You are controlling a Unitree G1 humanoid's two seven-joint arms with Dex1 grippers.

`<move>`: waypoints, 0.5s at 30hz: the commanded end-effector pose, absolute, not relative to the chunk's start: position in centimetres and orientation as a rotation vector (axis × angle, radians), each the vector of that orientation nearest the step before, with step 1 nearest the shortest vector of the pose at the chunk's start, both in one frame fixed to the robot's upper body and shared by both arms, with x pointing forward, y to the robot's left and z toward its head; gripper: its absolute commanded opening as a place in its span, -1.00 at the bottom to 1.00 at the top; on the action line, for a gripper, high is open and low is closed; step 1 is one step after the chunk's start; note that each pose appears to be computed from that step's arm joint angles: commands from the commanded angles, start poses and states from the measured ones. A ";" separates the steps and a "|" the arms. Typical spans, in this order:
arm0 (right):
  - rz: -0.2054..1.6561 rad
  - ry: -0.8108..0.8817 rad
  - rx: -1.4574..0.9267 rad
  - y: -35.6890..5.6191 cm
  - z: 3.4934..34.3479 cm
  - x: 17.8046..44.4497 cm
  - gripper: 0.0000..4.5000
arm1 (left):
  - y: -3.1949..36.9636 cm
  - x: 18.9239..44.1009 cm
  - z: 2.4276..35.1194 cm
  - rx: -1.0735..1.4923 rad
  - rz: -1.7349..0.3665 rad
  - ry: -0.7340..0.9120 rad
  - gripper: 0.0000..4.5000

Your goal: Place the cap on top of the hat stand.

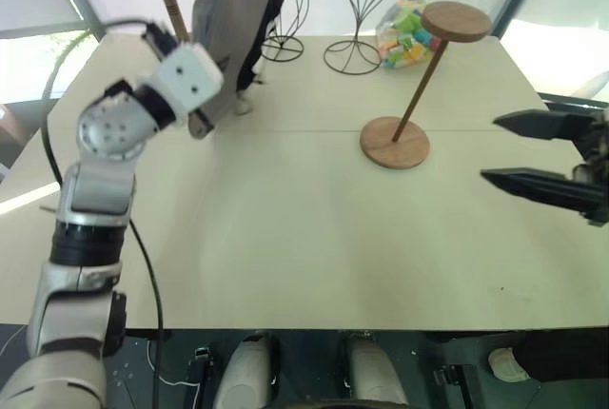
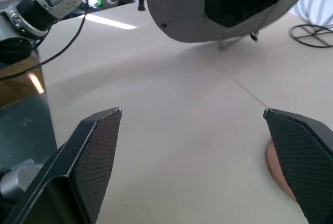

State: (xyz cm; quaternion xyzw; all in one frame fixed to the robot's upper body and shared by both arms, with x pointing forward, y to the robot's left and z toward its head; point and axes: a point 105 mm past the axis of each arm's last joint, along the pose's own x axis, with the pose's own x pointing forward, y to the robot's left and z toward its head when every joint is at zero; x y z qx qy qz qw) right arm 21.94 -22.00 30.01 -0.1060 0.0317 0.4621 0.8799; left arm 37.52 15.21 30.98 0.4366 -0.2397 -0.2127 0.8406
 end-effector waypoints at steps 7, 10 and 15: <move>0.812 0.007 -0.205 -24.2 31.2 19.8 1.00 | 9.8 35.2 41.1 1.034 -0.480 -0.925 -0.98; 0.761 -0.005 -0.194 -25.1 31.4 19.1 1.00 | 7.7 34.4 43.0 1.049 -0.511 -1.036 -0.98; 0.691 -0.034 -0.171 -26.1 31.7 18.0 1.00 | 3.3 33.1 44.0 1.060 -0.595 -1.209 -0.98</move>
